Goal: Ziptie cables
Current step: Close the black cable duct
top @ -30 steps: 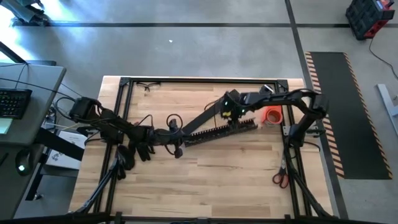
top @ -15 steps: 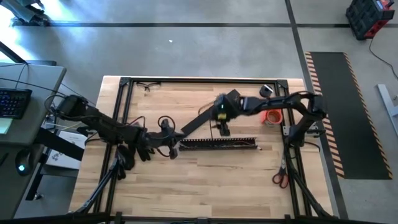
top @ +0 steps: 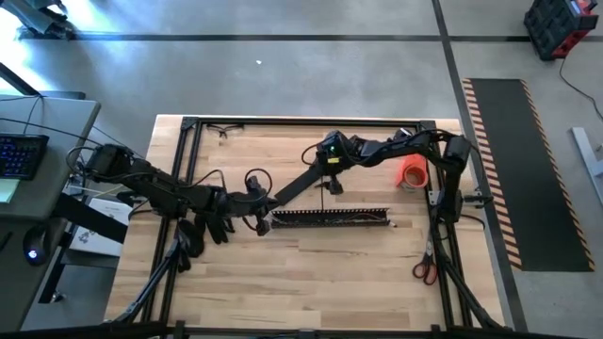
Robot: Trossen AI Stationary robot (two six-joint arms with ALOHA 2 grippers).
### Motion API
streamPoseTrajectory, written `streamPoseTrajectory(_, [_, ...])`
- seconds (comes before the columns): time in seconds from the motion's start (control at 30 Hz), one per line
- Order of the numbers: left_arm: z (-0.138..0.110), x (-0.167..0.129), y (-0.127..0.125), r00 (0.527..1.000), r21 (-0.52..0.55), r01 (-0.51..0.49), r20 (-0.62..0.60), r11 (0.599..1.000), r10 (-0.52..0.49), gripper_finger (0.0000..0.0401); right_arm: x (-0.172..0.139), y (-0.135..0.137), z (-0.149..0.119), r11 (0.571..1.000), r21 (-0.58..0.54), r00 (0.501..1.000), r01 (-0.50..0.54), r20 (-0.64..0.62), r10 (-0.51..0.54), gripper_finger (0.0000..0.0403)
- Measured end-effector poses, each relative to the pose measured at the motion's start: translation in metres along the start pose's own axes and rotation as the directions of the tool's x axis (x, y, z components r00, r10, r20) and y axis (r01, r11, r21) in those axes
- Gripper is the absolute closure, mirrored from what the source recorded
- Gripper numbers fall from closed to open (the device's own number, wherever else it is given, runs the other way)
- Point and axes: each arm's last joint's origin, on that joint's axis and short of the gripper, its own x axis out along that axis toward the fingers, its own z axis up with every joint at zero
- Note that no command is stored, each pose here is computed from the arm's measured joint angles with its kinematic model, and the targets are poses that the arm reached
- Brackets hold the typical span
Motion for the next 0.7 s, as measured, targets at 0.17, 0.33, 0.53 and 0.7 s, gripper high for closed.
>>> streamPoseTrajectory(0.17, [0.001,0.002,0.005,1.0,-0.002,-0.005,-0.001,1.0,0.005,0.0401,-0.007,-0.014,-0.007,0.999,0.029,0.999,0.027,0.022,-0.027,0.007])
streamPoseTrajectory(0.33, [0.002,0.003,0.007,1.0,-0.007,-0.008,-0.001,1.0,0.008,0.0401,-0.005,-0.019,-0.024,0.996,0.088,1.0,0.007,-0.028,-0.004,0.0075])
streamPoseTrajectory(0.53, [0.003,0.003,0.008,1.0,-0.017,-0.005,0.002,1.0,0.005,0.0401,0.0,-0.018,-0.018,0.994,0.106,0.996,-0.009,-0.089,0.018,0.0082])
streamPoseTrajectory(0.7, [0.003,0.003,0.007,1.0,-0.034,-0.001,0.006,0.999,0.002,0.0401,0.012,-0.003,-0.012,0.993,0.099,0.985,-0.068,-0.153,0.083,0.0094])
